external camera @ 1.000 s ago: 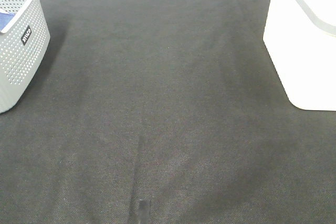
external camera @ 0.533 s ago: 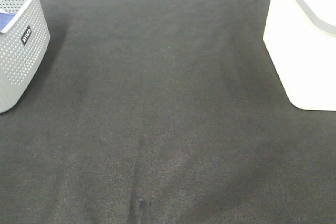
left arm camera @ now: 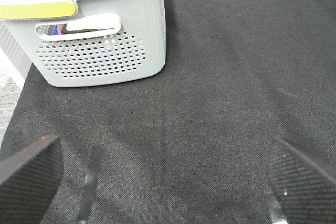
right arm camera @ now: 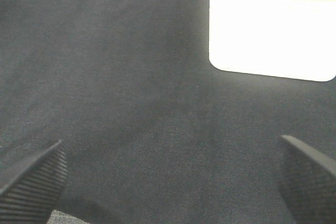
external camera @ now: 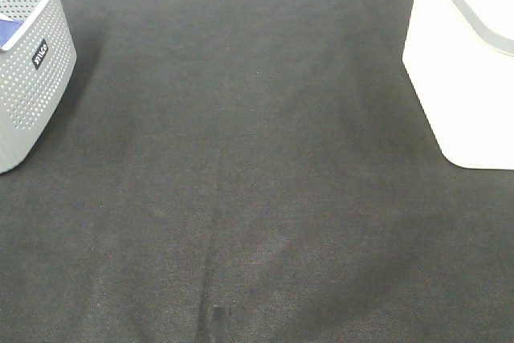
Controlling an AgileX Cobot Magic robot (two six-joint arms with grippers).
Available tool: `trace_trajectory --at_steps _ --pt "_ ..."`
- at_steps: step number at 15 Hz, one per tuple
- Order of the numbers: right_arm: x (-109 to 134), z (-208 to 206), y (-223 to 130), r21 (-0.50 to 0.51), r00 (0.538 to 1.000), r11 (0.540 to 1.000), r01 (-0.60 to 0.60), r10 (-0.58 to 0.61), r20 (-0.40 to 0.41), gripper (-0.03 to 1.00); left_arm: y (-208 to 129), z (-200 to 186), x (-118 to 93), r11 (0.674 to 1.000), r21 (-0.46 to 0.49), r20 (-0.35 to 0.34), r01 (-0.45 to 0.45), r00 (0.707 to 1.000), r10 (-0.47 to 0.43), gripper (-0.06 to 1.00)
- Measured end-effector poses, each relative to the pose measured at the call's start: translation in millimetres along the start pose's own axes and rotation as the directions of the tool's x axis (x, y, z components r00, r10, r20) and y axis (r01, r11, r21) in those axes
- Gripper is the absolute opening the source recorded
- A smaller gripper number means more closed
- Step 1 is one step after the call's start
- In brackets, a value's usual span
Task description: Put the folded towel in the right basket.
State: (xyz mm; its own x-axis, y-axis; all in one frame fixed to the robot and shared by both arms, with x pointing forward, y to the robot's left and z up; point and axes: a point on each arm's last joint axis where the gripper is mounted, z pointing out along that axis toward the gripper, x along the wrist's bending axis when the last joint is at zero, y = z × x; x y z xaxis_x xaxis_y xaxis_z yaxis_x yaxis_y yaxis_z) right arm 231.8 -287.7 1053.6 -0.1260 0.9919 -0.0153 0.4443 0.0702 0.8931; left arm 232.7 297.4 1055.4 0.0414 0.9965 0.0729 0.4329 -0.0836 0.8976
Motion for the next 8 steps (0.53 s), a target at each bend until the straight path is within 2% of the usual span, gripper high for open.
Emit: trace_trajectory --at_steps 8 --pt "0.0 0.0 0.0 0.000 1.000 1.000 0.000 0.000 0.000 0.98 0.0 0.0 0.0 1.000 0.000 0.000 0.000 1.000 0.000 0.99"
